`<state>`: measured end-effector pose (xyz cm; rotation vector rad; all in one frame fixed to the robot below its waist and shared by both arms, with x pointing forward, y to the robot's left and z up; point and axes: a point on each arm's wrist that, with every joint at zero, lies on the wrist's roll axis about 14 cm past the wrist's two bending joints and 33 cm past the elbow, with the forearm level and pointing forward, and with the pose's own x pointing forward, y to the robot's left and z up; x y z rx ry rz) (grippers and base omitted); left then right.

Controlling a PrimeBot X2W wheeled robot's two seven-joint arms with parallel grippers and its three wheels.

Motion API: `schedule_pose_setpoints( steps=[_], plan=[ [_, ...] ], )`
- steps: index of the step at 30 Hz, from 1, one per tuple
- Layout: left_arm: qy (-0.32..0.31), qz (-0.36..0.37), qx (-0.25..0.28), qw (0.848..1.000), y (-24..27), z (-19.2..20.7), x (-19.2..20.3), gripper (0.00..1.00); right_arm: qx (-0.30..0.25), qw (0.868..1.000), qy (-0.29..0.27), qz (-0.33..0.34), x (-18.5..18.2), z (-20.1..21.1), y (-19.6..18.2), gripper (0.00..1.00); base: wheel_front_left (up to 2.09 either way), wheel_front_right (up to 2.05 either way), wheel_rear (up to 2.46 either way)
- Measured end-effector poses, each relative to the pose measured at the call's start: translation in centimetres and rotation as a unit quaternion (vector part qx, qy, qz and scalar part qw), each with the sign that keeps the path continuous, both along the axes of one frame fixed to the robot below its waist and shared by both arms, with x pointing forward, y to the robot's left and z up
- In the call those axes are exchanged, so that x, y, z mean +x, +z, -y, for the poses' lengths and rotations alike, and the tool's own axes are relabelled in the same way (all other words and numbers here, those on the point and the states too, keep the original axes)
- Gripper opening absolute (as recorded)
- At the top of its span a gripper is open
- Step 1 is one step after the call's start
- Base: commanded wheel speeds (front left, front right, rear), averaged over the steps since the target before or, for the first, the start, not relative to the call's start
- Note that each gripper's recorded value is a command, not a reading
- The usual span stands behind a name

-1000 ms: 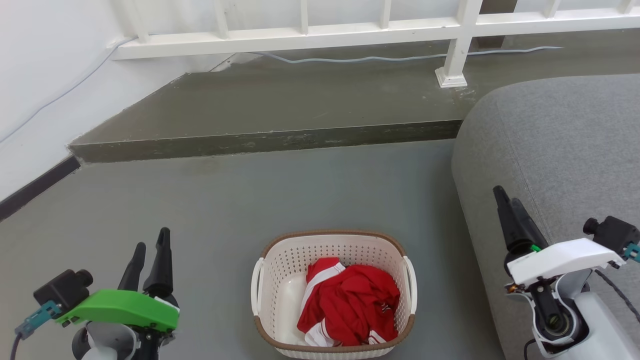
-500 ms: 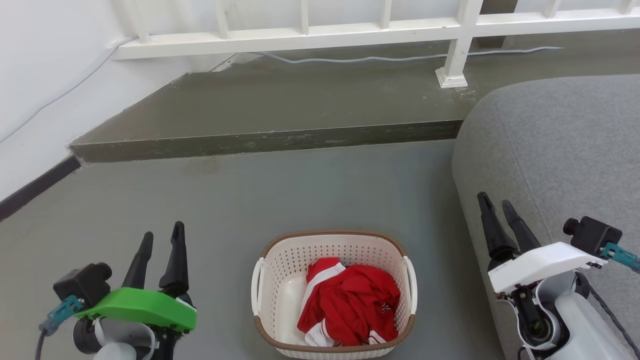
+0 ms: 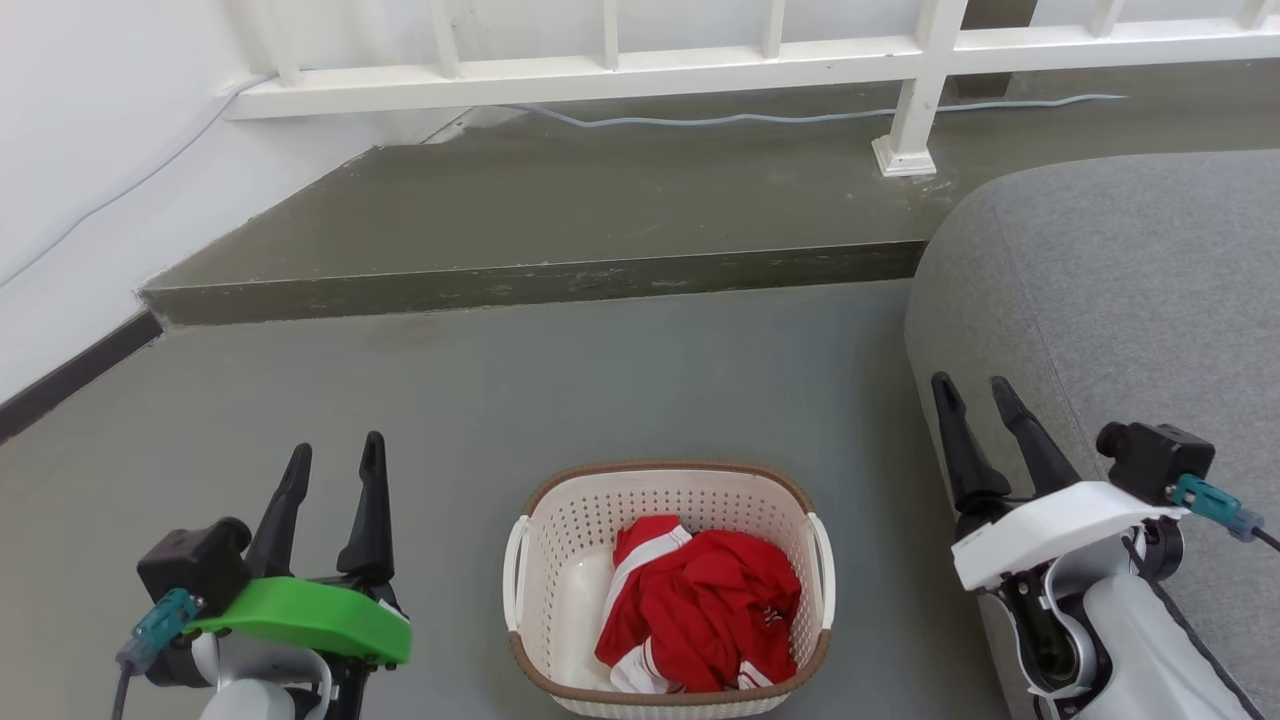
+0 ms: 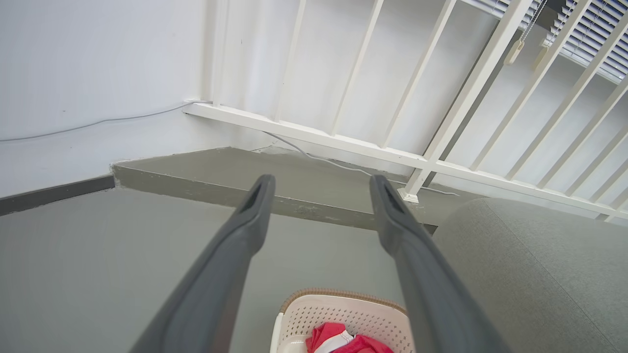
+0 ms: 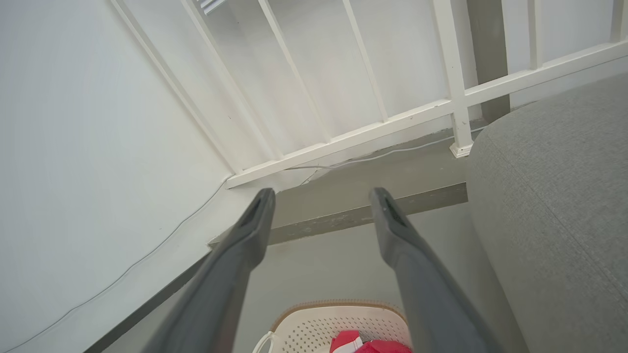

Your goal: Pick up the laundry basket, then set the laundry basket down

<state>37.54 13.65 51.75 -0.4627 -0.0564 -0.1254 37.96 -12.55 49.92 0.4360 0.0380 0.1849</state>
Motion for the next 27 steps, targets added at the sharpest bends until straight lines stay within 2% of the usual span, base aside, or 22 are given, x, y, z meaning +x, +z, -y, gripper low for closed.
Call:
schedule_pose_setpoints(
  steps=[12,27],
  plan=[
    [-0.004,0.039,0.065,0.997,1.2,0.6,-0.1,1.0,-0.071,0.996,0.016,0.048,0.1,-1.0,1.3,1.0,0.0,0.0,0.0],
    [0.002,0.043,0.06,0.997,1.5,0.4,-0.1,1.0,-0.068,0.996,0.006,0.054,0.2,-0.7,1.6,1.0,0.0,0.0,0.0]
  ],
)
